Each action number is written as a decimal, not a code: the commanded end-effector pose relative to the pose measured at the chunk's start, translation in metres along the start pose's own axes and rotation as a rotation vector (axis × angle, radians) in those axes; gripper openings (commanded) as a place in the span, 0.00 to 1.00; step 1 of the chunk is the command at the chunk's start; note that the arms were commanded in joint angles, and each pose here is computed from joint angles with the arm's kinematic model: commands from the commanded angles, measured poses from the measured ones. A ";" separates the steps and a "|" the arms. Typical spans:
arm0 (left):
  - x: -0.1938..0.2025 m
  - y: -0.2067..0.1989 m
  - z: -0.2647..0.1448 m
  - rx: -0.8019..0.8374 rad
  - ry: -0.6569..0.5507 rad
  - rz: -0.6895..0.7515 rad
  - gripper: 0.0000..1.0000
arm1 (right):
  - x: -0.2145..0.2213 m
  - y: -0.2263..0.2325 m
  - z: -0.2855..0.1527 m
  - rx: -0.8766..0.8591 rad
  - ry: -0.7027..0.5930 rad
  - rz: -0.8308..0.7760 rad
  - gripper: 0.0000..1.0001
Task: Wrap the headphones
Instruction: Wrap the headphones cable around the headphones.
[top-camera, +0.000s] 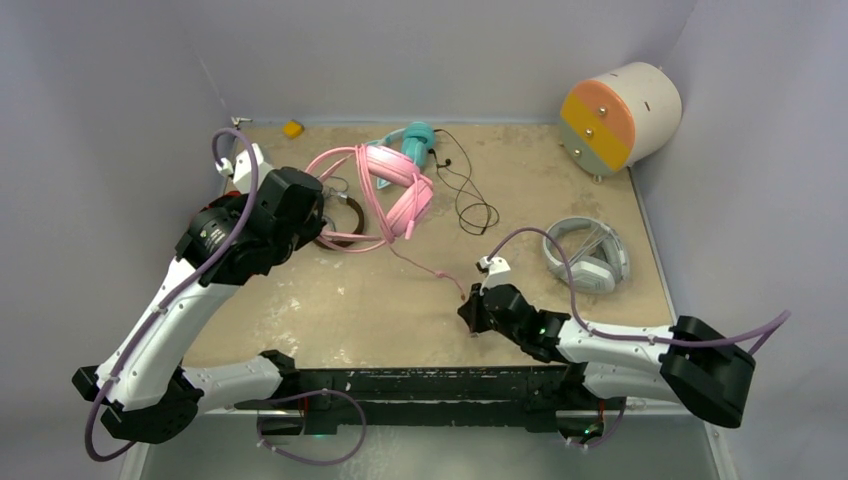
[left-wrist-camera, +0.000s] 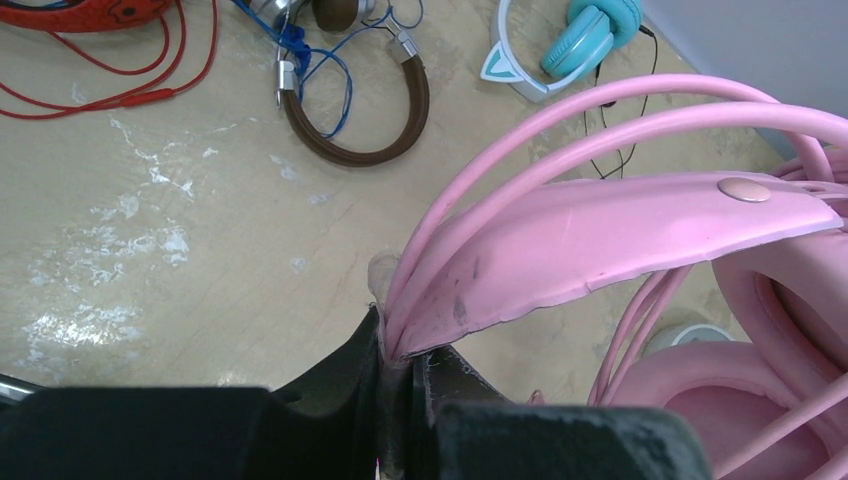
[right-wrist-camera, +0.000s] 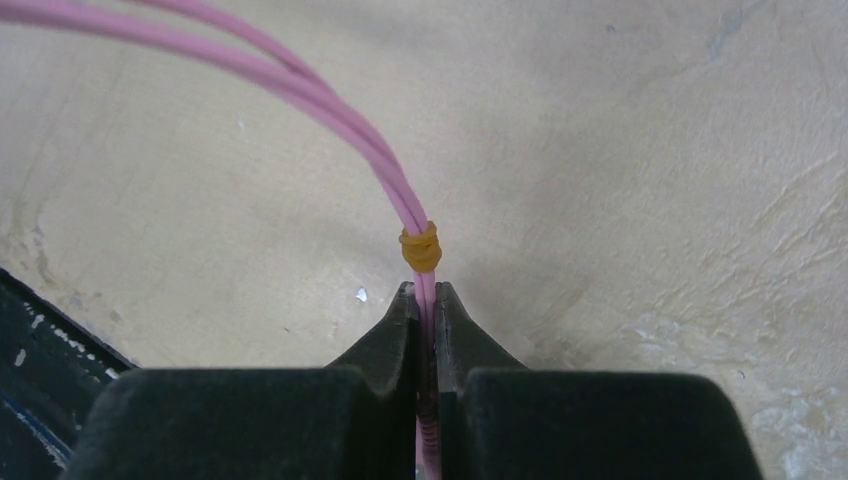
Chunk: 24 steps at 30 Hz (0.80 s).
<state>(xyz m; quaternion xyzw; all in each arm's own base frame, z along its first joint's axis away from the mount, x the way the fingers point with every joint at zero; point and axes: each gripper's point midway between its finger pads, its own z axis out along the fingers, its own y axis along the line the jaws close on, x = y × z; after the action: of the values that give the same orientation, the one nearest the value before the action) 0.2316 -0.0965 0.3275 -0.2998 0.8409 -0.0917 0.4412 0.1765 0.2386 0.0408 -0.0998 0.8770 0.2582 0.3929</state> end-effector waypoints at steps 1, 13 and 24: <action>-0.034 -0.029 -0.023 0.147 -0.075 -0.184 0.00 | 0.007 -0.012 0.003 0.088 0.032 0.077 0.00; -0.019 -0.071 -0.063 0.564 -0.009 0.054 0.00 | -0.025 0.027 0.019 -0.177 0.207 -0.014 0.00; 0.052 -0.076 -0.064 0.805 0.165 0.397 0.00 | -0.093 0.008 0.007 -0.237 0.121 0.113 0.00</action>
<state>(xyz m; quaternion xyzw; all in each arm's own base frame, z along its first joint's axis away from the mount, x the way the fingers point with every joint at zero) 0.2051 -0.1564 0.3450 -0.0419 0.8507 -0.2559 0.4573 0.2349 0.2485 0.0805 -0.1037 0.8801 0.3453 0.3089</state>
